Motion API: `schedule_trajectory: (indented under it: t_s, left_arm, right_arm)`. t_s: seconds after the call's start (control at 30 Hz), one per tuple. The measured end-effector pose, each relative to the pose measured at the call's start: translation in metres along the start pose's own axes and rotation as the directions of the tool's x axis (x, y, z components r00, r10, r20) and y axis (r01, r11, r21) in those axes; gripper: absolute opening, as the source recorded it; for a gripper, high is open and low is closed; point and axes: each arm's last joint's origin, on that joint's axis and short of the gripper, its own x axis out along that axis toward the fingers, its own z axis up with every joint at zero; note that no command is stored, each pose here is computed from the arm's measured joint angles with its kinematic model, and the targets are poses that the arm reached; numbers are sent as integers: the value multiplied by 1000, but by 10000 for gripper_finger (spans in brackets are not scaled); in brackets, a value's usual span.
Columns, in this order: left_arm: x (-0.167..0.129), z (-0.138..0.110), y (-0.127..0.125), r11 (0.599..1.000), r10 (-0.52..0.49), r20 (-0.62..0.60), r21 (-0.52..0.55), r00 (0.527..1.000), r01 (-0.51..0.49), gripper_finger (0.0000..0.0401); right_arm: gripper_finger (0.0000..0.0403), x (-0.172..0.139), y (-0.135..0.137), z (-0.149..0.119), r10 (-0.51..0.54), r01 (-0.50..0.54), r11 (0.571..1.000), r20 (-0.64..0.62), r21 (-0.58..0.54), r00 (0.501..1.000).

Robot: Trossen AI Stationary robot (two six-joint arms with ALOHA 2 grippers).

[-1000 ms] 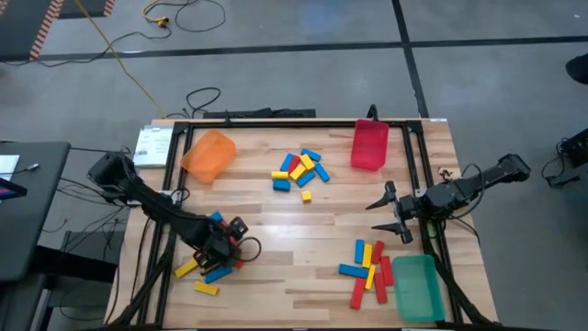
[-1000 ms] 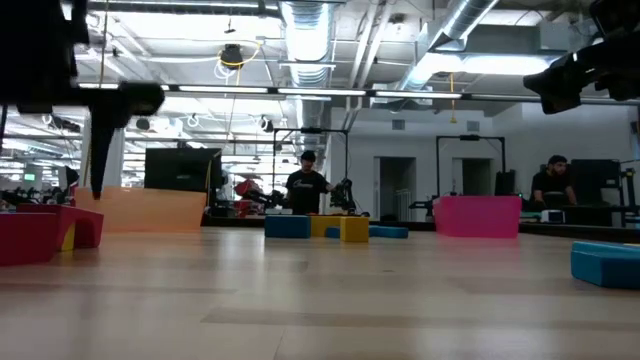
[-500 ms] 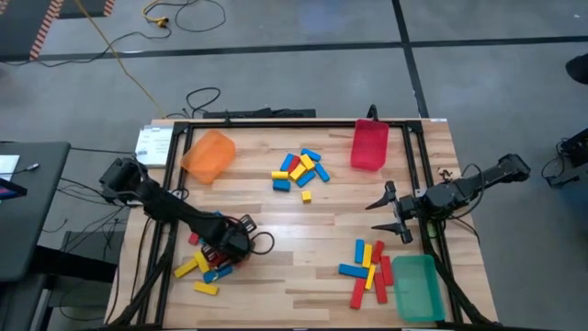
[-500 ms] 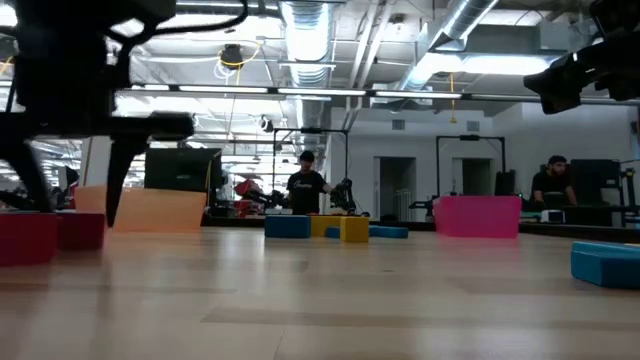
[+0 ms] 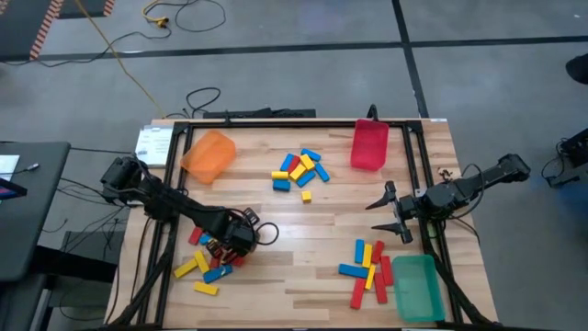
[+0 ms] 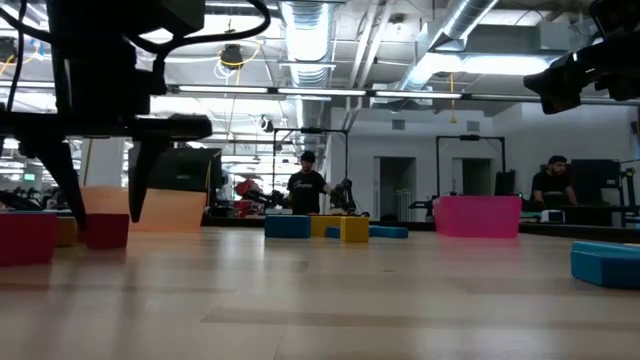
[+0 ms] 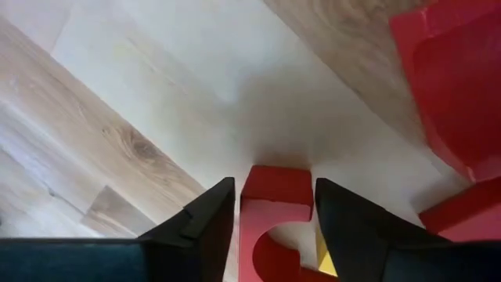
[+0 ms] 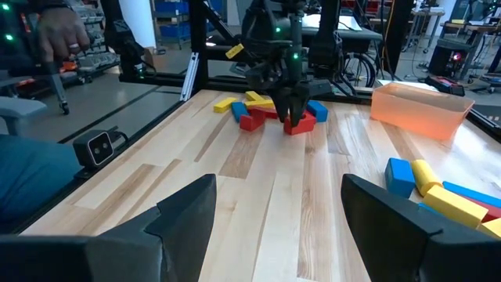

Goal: Sort blocks
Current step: Put the red block into the orange bin

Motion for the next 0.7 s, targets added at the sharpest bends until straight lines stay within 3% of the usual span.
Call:
schedule_trajectory:
  t_s: [0.4,0.7]
  left_arm:
    - [3,-2,-2,999,-35,12,-29,999,35,172]
    - [8,-6,-3,997,4,-30,-71,1000,-6,128]
  right_arm:
    - [290,0,0,0,0,0,1000,0,0,1000]
    - [290,0,0,0,0,0,1000,0,0,1000]
